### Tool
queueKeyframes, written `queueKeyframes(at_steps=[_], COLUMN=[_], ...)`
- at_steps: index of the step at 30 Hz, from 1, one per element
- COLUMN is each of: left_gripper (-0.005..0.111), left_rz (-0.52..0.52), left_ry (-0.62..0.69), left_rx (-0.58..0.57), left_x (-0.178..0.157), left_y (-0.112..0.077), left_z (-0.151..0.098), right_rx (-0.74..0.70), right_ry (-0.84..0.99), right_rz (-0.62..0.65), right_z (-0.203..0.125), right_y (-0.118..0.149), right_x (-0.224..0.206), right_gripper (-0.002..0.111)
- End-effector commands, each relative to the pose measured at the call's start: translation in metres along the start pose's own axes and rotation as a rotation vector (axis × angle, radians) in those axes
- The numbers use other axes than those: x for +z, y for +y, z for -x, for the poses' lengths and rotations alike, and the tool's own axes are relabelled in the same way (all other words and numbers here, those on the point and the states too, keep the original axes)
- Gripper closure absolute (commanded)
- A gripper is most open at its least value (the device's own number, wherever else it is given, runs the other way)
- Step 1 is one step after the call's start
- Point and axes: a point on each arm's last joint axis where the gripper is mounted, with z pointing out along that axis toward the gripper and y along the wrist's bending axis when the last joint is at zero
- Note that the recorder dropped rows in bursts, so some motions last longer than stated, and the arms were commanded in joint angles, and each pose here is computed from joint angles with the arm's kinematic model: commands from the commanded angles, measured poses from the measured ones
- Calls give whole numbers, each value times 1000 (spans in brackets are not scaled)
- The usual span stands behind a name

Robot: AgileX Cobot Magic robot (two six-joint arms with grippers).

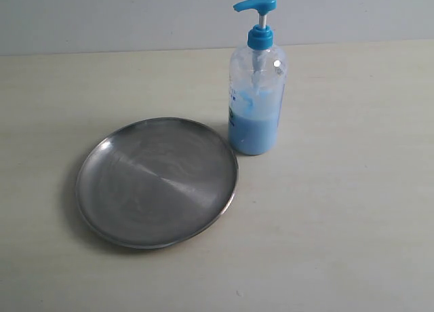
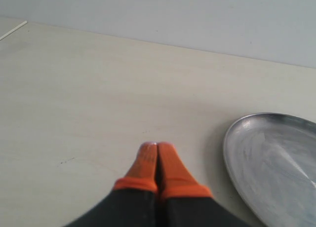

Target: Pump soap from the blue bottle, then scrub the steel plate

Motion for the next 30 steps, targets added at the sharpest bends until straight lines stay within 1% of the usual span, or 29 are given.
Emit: queueKeyframes(at_steps=[1, 14, 19, 30], left_gripper=[107, 107, 107, 107], left_rz=[1, 1, 1, 1], left_ry=[-12, -12, -12, -12], left_rx=[-2, -2, -2, -2], left_x=[0, 0, 0, 0], left_y=[0, 0, 0, 0], left_z=[0, 0, 0, 0], right_rx=[4, 4, 4, 4], right_ry=[-11, 58, 91, 96], right_rz=[-3, -3, -2, -2], right_z=[13, 36, 36, 35], right_y=[-1, -1, -1, -1], right_x=[6, 33, 42, 42], right_gripper=[108, 108, 108, 108])
